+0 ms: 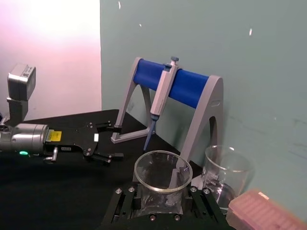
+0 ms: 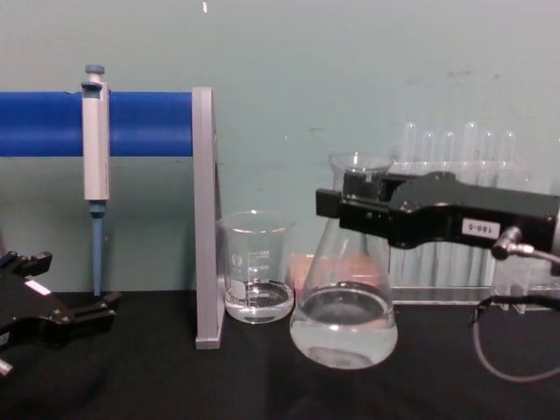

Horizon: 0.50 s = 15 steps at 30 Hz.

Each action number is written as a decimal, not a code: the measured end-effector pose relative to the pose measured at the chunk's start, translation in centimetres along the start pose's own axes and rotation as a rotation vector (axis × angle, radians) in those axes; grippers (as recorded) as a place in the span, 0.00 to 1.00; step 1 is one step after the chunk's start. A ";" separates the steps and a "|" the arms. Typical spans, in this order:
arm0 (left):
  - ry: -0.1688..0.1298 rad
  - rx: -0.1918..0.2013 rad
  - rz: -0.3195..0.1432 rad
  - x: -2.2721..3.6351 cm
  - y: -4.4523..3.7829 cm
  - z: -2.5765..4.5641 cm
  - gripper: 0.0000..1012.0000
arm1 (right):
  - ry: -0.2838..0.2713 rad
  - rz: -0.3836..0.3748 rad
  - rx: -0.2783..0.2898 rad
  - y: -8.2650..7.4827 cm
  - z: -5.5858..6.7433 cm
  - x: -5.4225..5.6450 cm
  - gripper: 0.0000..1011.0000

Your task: Grasp the erlenmeyer flask with one hand, shake it three times, then place it back.

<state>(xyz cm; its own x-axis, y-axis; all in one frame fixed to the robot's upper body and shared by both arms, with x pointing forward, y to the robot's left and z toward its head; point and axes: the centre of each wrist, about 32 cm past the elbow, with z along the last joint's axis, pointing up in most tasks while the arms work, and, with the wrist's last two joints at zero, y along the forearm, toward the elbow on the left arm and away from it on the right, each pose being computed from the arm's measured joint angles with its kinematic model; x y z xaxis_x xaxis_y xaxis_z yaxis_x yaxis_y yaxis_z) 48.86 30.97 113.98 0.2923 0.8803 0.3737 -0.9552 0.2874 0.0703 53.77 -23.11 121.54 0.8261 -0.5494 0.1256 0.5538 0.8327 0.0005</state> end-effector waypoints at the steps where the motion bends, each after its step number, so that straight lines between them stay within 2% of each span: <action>1: 0.000 0.000 0.000 0.00 0.00 0.00 0.99 | 0.000 0.001 -0.003 0.1 -0.2 0.0 0.45; 15: 0.000 0.000 0.000 0.00 0.00 0.00 0.99 | 0.024 0.021 -0.038 1.3 -2.6 0.5 0.45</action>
<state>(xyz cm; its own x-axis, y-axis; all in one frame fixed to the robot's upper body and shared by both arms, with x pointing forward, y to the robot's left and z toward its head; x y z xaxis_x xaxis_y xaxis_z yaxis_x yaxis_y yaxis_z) 48.86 30.97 113.98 0.2923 0.8803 0.3737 -0.9552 0.2873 0.0703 55.18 -22.54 118.99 0.8397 -0.5336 0.1012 0.5394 0.8411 -0.0401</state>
